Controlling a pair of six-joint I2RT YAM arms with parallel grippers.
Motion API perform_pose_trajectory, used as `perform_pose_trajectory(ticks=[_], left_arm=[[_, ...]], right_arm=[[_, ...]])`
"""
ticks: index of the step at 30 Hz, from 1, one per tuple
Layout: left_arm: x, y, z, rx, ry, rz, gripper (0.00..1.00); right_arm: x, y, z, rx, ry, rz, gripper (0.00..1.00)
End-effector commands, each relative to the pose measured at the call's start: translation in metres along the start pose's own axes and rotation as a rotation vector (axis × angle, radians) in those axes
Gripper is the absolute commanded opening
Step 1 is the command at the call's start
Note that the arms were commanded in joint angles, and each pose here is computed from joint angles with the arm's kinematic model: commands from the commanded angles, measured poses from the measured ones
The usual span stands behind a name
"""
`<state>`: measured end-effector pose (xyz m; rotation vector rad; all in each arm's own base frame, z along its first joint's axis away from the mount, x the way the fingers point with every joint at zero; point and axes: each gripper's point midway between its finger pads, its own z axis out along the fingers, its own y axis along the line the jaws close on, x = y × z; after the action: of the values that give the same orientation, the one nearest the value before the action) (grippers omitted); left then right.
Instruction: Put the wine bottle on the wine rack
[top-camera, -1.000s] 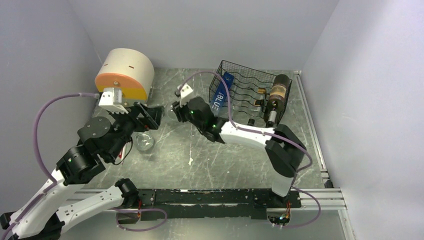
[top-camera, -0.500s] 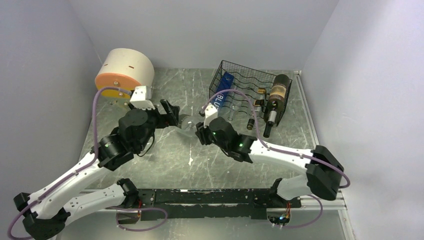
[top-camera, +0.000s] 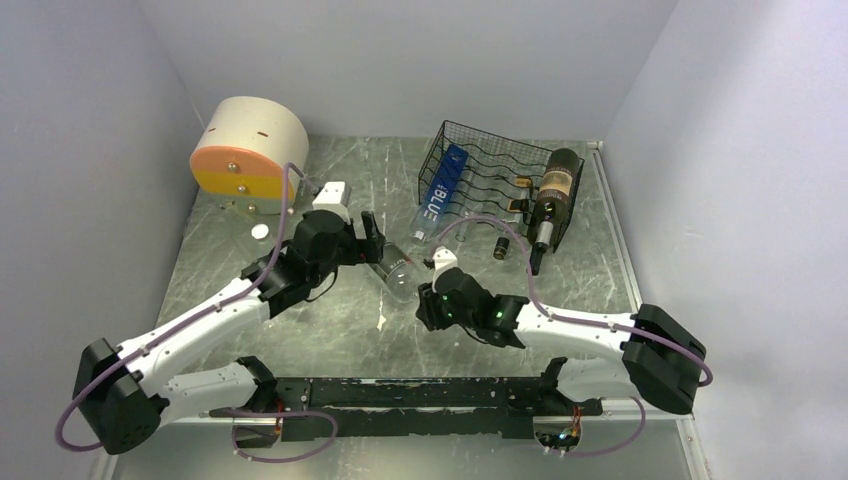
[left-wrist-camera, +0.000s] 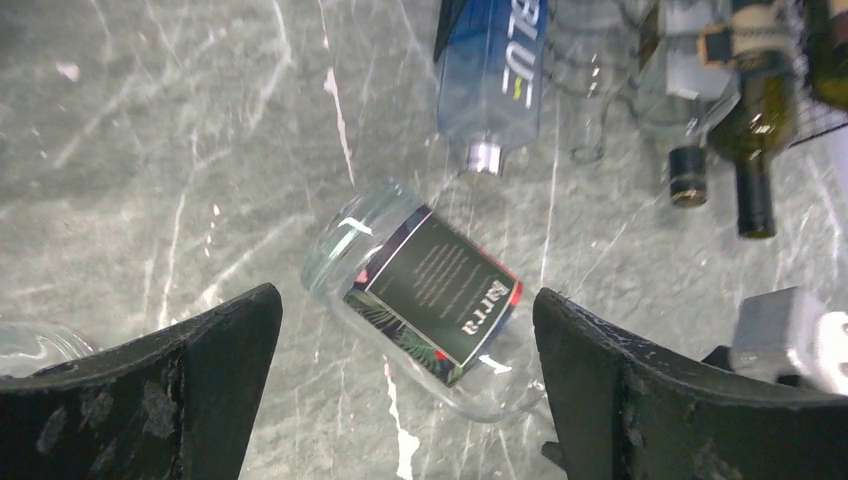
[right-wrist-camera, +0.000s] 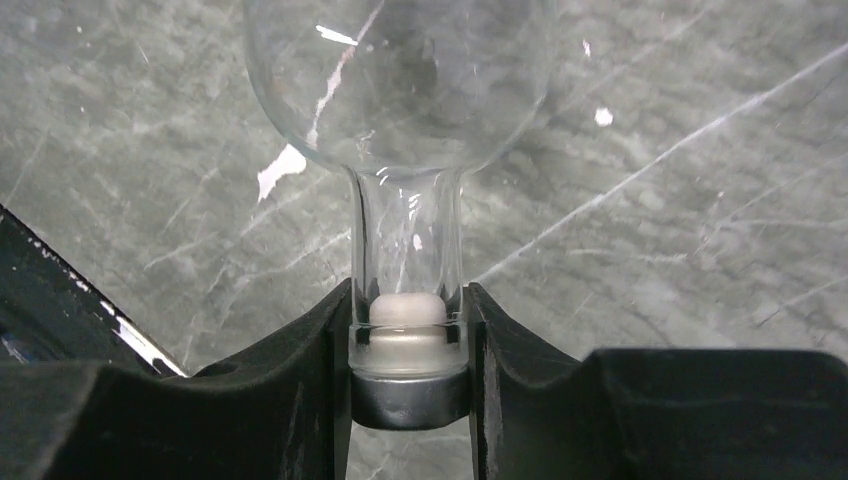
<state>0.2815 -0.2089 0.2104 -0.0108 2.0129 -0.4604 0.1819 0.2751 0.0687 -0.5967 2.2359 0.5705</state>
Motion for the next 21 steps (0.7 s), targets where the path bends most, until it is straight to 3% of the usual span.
perform_pose_trajectory(ticks=[1, 6, 12, 21], left_arm=[[0.024, -0.011, 0.012, 0.110, 0.081, -0.045, 1.00], [0.043, -0.016, 0.022, 0.260, 0.194, -0.105, 1.00], [0.060, -0.014, 0.039, 0.268, 0.285, -0.123, 1.00], [0.064, -0.004, 0.067, 0.193, 0.316, -0.117, 0.88]], right_arm=[[0.004, 0.010, 0.000, -0.048, -0.011, 0.070, 0.00], [0.021, 0.008, 0.004, -0.033, 0.061, 0.066, 0.01], [0.035, -0.001, 0.006, 0.016, 0.136, 0.046, 0.19], [0.033, 0.003, 0.006, 0.015, 0.147, 0.066, 0.45]])
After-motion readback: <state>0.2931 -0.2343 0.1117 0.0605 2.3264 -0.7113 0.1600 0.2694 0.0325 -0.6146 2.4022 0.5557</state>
